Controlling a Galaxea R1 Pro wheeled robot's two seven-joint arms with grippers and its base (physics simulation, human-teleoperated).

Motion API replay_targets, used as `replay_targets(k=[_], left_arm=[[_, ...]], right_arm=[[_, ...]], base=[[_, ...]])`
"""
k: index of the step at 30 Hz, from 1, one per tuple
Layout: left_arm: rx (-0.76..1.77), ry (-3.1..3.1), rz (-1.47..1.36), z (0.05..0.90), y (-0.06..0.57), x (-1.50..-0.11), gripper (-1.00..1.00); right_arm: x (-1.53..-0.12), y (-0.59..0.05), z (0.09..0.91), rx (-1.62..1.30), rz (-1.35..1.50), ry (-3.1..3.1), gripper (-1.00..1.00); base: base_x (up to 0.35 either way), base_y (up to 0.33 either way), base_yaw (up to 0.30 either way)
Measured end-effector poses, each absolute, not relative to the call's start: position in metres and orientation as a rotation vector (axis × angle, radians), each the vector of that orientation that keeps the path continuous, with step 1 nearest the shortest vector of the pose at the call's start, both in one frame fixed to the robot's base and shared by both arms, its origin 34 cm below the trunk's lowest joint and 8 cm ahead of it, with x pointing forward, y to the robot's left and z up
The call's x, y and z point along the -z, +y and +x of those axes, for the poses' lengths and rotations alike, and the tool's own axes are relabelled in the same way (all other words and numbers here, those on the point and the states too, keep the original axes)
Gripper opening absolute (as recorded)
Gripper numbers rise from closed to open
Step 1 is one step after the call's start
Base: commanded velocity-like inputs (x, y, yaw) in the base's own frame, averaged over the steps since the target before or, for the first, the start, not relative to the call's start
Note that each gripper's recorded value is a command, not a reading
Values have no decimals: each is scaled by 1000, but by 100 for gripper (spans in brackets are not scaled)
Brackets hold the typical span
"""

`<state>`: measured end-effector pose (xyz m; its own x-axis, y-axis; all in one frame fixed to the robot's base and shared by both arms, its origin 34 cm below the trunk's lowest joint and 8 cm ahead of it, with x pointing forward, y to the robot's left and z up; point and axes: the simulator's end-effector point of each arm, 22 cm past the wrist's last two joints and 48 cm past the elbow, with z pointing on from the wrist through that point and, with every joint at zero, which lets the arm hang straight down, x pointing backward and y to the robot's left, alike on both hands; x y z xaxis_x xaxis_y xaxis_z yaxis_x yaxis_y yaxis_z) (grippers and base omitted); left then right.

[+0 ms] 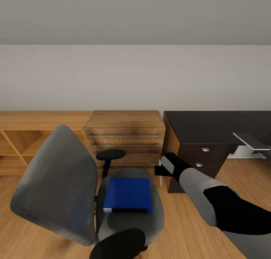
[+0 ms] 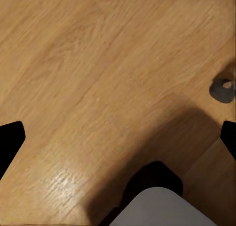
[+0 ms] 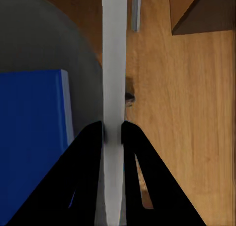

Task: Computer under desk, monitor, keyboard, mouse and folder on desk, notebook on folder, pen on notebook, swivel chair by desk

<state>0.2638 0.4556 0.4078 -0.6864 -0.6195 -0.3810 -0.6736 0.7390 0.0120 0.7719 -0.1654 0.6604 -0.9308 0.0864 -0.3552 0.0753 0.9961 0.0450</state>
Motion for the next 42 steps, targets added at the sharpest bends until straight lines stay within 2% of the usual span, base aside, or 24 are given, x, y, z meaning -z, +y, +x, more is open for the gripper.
replay_targets(k=[42], left_arm=[[-231,2586,-988,264,465,-411,100]], right_arm=[[-659,-166,770,-41,116,2779,-100]], base=[[0,-299,0]])
